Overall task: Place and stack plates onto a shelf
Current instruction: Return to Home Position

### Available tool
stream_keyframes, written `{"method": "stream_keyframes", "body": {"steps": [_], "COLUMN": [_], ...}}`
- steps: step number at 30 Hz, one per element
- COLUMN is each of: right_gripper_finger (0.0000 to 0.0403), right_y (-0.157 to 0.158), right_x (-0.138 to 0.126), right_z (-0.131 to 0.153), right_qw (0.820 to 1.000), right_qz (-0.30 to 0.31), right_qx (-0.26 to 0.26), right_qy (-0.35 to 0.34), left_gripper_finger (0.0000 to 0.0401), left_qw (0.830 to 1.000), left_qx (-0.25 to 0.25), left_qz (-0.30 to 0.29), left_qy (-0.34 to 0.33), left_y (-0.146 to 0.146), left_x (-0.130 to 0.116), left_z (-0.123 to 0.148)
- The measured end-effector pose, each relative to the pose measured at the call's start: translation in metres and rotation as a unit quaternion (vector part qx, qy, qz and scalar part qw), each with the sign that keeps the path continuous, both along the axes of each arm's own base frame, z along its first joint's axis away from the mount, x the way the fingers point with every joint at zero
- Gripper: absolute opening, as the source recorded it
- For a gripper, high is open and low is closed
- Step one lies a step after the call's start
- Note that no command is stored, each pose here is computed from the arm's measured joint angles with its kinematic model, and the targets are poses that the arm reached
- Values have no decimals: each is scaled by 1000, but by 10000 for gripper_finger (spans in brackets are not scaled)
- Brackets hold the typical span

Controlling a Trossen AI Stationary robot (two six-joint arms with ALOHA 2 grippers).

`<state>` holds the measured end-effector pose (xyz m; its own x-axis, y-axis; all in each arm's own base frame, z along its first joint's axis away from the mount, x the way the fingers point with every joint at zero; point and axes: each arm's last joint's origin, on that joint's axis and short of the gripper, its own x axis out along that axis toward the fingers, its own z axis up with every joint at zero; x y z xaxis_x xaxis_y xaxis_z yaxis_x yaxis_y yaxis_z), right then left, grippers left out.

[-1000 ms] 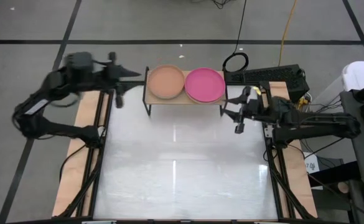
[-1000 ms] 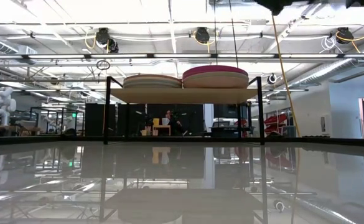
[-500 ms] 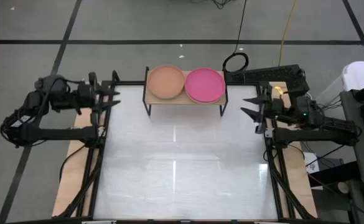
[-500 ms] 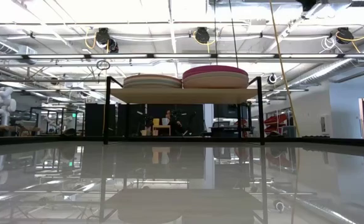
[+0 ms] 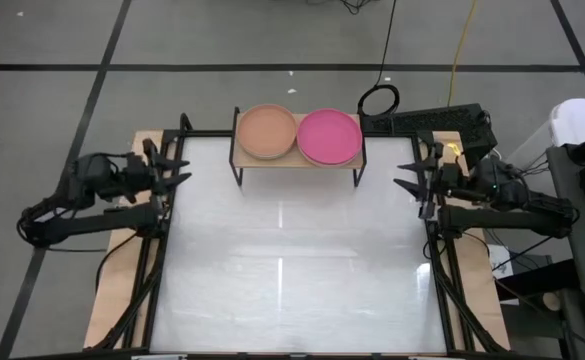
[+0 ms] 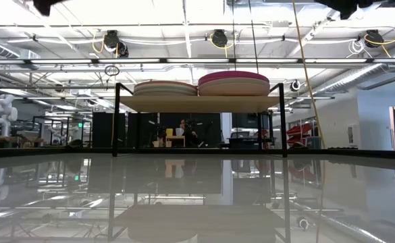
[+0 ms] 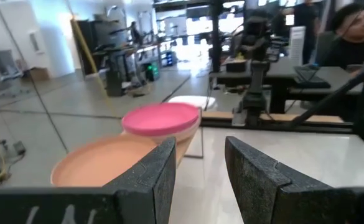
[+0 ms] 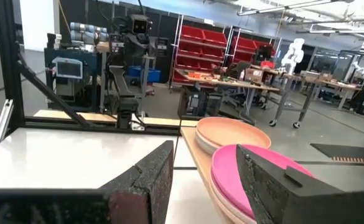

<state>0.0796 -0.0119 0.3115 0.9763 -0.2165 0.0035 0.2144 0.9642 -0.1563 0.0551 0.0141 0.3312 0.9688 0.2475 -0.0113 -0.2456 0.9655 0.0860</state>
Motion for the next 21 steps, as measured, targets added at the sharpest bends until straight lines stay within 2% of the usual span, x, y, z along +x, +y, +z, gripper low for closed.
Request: {"method": "stream_keyframes", "body": {"steps": [11,21], "right_gripper_finger": [155,155], "right_y": [-1,3], "right_x": [8,-24], "right_z": [-46,-52], "right_qw": [998,998], "right_qz": [1,5], "right_qx": [52,38], "right_qy": [31,-51], "left_gripper_finger": [145,145], "left_qw": [998,996], "left_qx": [-20,-37], "left_qz": [31,29], "left_qy": [-49,-81], "left_y": [3,1], "left_x": [4,-4], "left_z": [-33,-59]}}
